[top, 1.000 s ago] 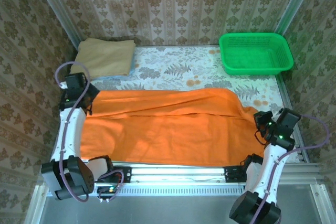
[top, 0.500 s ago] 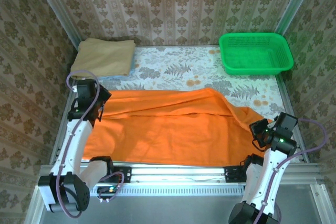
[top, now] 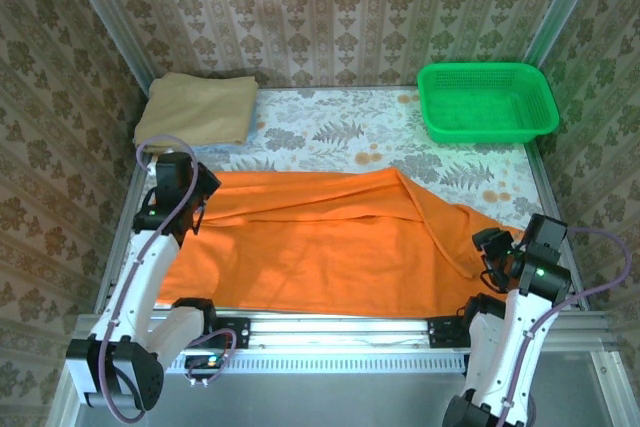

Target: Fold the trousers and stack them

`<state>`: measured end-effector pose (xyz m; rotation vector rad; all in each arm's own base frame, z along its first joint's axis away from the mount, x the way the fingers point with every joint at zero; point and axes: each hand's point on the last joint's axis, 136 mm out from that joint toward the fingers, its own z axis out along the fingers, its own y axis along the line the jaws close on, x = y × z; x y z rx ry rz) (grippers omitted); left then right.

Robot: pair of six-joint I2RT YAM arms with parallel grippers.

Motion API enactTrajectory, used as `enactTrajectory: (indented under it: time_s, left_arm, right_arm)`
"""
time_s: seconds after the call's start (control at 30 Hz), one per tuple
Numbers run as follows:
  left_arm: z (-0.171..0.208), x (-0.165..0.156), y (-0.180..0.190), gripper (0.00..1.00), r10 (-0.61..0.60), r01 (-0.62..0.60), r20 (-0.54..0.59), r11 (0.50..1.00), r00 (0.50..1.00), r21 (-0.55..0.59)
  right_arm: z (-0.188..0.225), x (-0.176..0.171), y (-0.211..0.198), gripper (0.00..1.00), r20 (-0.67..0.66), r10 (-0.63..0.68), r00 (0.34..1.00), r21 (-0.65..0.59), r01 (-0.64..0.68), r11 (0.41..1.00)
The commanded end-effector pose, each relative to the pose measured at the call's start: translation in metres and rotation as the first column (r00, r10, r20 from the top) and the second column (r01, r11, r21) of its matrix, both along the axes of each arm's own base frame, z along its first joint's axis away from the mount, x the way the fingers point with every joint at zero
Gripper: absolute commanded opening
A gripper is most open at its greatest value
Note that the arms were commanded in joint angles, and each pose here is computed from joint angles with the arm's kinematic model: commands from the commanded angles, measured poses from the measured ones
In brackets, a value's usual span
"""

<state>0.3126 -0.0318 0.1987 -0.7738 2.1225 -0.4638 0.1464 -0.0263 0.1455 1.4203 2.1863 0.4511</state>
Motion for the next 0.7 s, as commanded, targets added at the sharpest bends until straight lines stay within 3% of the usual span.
enactTrajectory:
  time_s: [0.0,0.07,0.13,0.2,0.27,0.37,0.47,0.53,0.57,0.67]
  left_arm:
    - [0.004,0.004,0.002,0.0,-0.003,0.003,0.004,1.0,1.0,-0.001]
    - [0.004,0.006,0.004,0.0,-0.001,0.001,0.001,1.0,1.0,-0.007]
    - [0.002,0.006,0.008,0.0,0.007,-0.007,-0.011,1.0,1.0,-0.006]
    - [-0.001,0.007,0.011,0.0,0.011,-0.011,-0.022,1.0,1.0,-0.016]
    - [-0.007,0.007,0.016,0.0,0.022,-0.023,-0.038,0.999,0.999,-0.037]
    - [-0.012,0.008,0.025,0.0,0.045,-0.049,-0.063,0.996,0.997,-0.07]
    - [-0.02,0.009,0.037,0.0,0.063,-0.075,-0.118,0.992,0.991,-0.099]
    - [-0.028,0.009,0.045,0.0,0.079,-0.099,-0.163,0.988,0.983,-0.116]
    - [-0.033,0.009,0.05,0.0,0.088,-0.112,-0.182,0.986,0.979,-0.126]
    - [-0.043,0.008,0.057,0.0,0.095,-0.127,-0.224,0.983,0.97,-0.134]
  right_arm:
    - [0.029,0.023,0.006,0.54,0.116,0.014,0.993,0.025,-0.017,1.0]
    - [0.035,0.056,0.02,0.54,0.159,0.119,0.98,0.007,-0.122,0.992]
    - [0.03,0.091,0.049,0.56,0.085,0.32,0.944,-0.092,-0.312,0.946]
    - [0.034,0.129,0.084,0.57,-0.056,0.534,0.844,-0.23,-0.532,0.815]
    - [0.033,0.17,0.123,0.58,-0.225,0.705,0.673,-0.337,-0.732,0.591]
    - [0.016,0.229,0.153,0.58,-0.493,0.729,0.476,-0.405,-0.866,0.292]
    - [0.0,0.273,0.183,0.57,-0.601,0.744,0.291,-0.4,-0.916,0.035]
    - [-0.009,0.29,0.197,0.58,-0.612,0.765,0.201,-0.381,-0.922,-0.063]
    - [-0.015,0.294,0.208,0.59,-0.604,0.787,0.126,-0.36,-0.924,-0.129]
    - [-0.026,0.307,0.227,0.62,-0.569,0.822,0.008,-0.336,-0.915,-0.223]
